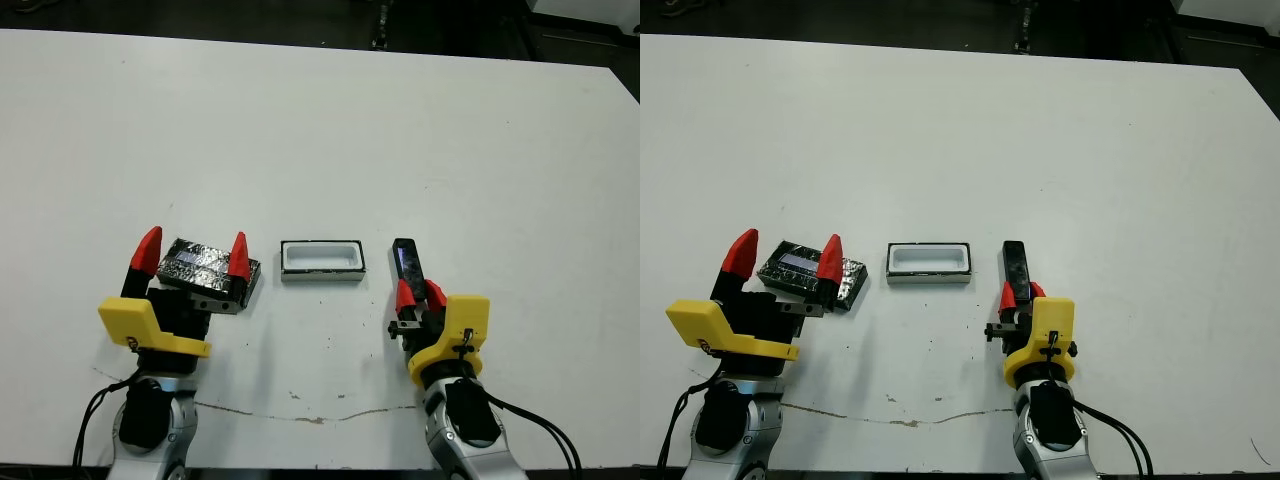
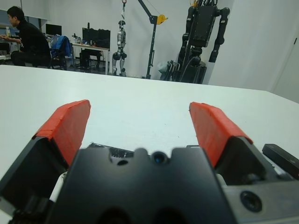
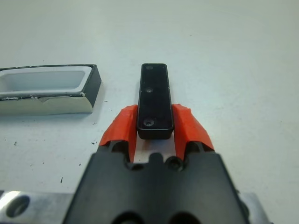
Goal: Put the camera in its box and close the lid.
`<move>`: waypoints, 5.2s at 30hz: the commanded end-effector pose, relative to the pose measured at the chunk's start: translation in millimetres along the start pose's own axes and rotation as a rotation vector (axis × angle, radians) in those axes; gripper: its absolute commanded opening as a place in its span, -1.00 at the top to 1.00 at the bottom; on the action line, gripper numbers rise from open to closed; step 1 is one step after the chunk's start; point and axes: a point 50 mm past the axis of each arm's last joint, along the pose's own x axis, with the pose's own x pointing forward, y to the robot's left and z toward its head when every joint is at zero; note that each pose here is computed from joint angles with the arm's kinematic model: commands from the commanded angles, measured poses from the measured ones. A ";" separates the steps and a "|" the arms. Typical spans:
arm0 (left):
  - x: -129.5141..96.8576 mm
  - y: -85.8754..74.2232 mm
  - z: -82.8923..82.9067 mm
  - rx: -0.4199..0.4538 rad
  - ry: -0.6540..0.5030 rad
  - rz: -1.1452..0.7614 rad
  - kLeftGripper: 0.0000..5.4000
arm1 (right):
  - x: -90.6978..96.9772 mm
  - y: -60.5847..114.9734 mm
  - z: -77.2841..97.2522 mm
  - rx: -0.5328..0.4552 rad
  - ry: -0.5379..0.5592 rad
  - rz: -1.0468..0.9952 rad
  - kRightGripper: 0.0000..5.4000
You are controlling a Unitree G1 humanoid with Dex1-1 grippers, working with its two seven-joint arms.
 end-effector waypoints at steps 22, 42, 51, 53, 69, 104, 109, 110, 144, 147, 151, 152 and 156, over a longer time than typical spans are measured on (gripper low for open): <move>0.6 -2.3 0.7 0.000 0.012 0.006 -1.00 | 32.5 -119.0 136.0 -0.348 -0.102 0.595 0.37; 0.9 0.2 1.6 0.034 0.008 0.004 -1.00 | 110.0 -68.4 147.1 -0.604 0.219 1.236 0.37; 0.5 -0.2 -0.6 0.019 0.019 0.009 -1.00 | 119.9 -48.2 136.5 -0.592 0.222 1.316 0.37; 0.2 -0.1 -1.0 0.018 0.021 0.010 -1.00 | 120.0 -45.3 137.1 -0.613 0.206 1.316 0.37; -1.1 -0.2 -4.1 0.024 0.031 0.016 -1.00 | 126.8 -29.6 134.2 -0.584 0.199 1.421 0.37; -2.9 -2.3 -5.5 0.013 0.037 0.017 -1.00 | 134.2 -13.9 96.1 -0.595 0.284 1.493 0.37; -2.9 -3.0 -5.5 -0.001 0.039 0.013 -1.00 | 135.1 -16.3 100.3 -0.592 0.260 1.483 0.37; -2.8 -3.0 -5.6 0.000 0.039 0.013 -1.00 | 135.3 -17.0 101.9 -0.595 0.256 1.479 0.37; -3.0 -2.4 -5.4 -0.001 0.039 0.011 -1.00 | 133.4 -23.4 111.2 -0.657 0.382 1.499 0.37; -2.6 -2.8 -5.3 0.004 0.037 0.011 -1.00 | 133.4 -24.7 108.9 -0.669 0.413 1.486 0.37; -2.2 -3.4 -4.8 0.010 0.033 0.010 -1.00 | 133.0 -25.9 106.0 -0.654 0.423 1.482 0.37; -2.2 -3.4 -4.8 0.009 0.034 0.010 -1.00 | 132.9 -25.9 105.7 -0.658 0.428 1.476 0.37; -2.2 -4.0 -4.6 0.001 0.039 0.015 -1.00 | 133.1 -24.9 102.2 -0.653 0.436 1.464 0.37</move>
